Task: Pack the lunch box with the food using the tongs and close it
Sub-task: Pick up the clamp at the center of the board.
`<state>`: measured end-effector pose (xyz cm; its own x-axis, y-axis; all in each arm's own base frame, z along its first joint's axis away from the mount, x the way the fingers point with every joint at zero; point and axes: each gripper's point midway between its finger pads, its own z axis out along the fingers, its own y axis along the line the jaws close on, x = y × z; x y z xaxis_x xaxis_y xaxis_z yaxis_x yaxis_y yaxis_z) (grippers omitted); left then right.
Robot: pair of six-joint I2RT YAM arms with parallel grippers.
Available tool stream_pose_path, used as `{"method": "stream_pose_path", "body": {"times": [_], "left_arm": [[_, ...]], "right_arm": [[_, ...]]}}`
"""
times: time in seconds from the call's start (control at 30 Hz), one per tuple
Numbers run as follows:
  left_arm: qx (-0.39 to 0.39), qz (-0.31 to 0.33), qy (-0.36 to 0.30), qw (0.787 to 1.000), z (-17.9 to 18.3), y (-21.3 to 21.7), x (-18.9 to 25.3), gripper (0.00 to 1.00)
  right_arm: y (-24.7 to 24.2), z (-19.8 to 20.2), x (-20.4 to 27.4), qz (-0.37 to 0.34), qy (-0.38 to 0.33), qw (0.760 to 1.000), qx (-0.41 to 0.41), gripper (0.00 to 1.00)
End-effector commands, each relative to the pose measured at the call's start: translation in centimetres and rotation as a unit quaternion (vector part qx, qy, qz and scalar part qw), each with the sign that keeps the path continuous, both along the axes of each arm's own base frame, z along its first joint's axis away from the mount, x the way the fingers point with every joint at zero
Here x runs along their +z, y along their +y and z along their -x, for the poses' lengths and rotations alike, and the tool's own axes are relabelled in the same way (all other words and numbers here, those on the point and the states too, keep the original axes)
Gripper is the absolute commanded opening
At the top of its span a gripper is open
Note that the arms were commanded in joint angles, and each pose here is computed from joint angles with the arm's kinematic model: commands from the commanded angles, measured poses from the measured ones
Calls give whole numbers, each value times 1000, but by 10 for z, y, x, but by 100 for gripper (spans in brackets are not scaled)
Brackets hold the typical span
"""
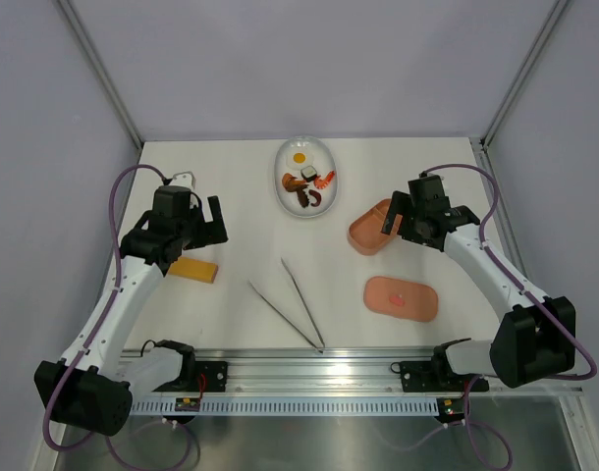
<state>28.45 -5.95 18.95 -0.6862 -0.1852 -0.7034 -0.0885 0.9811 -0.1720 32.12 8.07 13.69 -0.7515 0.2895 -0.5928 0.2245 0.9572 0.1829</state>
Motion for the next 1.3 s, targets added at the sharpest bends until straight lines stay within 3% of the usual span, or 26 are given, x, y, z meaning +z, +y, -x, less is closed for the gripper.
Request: {"method": "stream_pose_path", "body": {"times": [0.0,0.27,0.53,0.87,1.27], "left_arm": [[-12,6,-16,1000,-5,-5,7,99],[-12,7,-16,1000,-4,-5,8,99],[-4,8,-13,1000,-2,-3,11,99],[4,3,-17,1000,0,1,17,99],[6,11,-19,1000,5,0,17,99]], "right_arm": [[4,-11,16,-13,-33,999,1,99],[3,-7,16,-13,-32,999,5,100],[31,1,25,-10,-48,997,61,99],[110,38,18,16,-37,986,160,99],[206,104,5,12,-26,950,310,99]]}}
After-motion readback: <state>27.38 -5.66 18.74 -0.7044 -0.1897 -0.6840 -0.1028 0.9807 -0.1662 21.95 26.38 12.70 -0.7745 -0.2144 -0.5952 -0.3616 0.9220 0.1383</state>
